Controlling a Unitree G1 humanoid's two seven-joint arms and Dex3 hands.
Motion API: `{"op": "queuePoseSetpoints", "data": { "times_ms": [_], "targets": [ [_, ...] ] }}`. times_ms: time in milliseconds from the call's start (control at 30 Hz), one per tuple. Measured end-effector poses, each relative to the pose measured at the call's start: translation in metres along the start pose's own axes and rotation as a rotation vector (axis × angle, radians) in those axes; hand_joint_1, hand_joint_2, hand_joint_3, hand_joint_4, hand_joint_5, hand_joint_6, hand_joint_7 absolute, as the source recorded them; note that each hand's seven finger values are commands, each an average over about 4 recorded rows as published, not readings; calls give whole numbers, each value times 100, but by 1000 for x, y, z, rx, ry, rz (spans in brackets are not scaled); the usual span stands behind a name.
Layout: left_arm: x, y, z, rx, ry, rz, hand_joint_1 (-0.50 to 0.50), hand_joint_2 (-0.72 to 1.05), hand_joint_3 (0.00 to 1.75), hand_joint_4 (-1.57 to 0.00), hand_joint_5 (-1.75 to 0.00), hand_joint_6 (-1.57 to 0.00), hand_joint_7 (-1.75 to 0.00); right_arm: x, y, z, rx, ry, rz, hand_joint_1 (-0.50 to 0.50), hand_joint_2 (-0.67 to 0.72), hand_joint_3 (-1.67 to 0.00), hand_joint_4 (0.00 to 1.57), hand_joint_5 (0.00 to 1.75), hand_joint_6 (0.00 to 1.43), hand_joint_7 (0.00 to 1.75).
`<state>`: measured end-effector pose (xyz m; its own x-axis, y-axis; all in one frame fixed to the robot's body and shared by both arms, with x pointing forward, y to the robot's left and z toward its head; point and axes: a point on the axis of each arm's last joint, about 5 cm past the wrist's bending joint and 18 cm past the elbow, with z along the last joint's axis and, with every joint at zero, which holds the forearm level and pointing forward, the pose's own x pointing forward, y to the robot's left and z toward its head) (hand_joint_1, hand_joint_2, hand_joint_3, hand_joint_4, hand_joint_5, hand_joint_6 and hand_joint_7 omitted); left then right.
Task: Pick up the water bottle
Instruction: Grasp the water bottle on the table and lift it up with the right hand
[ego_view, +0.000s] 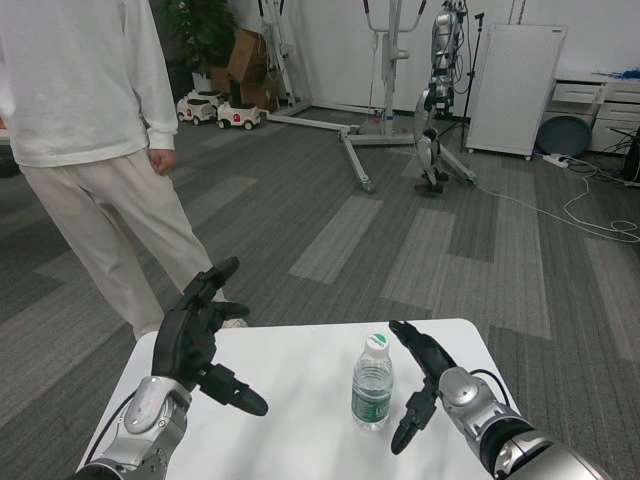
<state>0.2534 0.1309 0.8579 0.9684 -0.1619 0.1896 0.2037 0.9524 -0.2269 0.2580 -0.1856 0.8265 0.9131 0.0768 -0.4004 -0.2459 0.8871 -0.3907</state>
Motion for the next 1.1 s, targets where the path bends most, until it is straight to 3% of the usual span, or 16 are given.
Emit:
{"op": "queuePoseSetpoints", "data": {
  "times_ms": [367,667,767,900,1100],
  "targets": [
    [0,0,0,1,2,0,-50,-55,9,0,-175,0,-37,-1,0,-5,-7,51,-78,-46,41,-6,0,0,0,0],
    [0,0,-1,1,3,-1,-50,-55,9,0,-175,0,-35,-1,0,-8,-8,70,-80,-46,41,-2,0,0,0,0],
    [0,0,-1,1,4,-1,-50,-55,9,0,-175,0,-37,-1,0,-8,-9,71,-79,-46,39,-8,0,0,0,0],
    [0,0,-1,1,4,-1,-50,-55,9,0,-175,0,-35,-1,1,-8,-26,72,-68,-46,34,0,0,0,0,0],
    [0,-1,-1,0,4,-1,-50,-55,9,0,-175,0,-35,-1,5,-7,-69,66,-37,-46,34,-6,0,0,0,0]
  ]
}}
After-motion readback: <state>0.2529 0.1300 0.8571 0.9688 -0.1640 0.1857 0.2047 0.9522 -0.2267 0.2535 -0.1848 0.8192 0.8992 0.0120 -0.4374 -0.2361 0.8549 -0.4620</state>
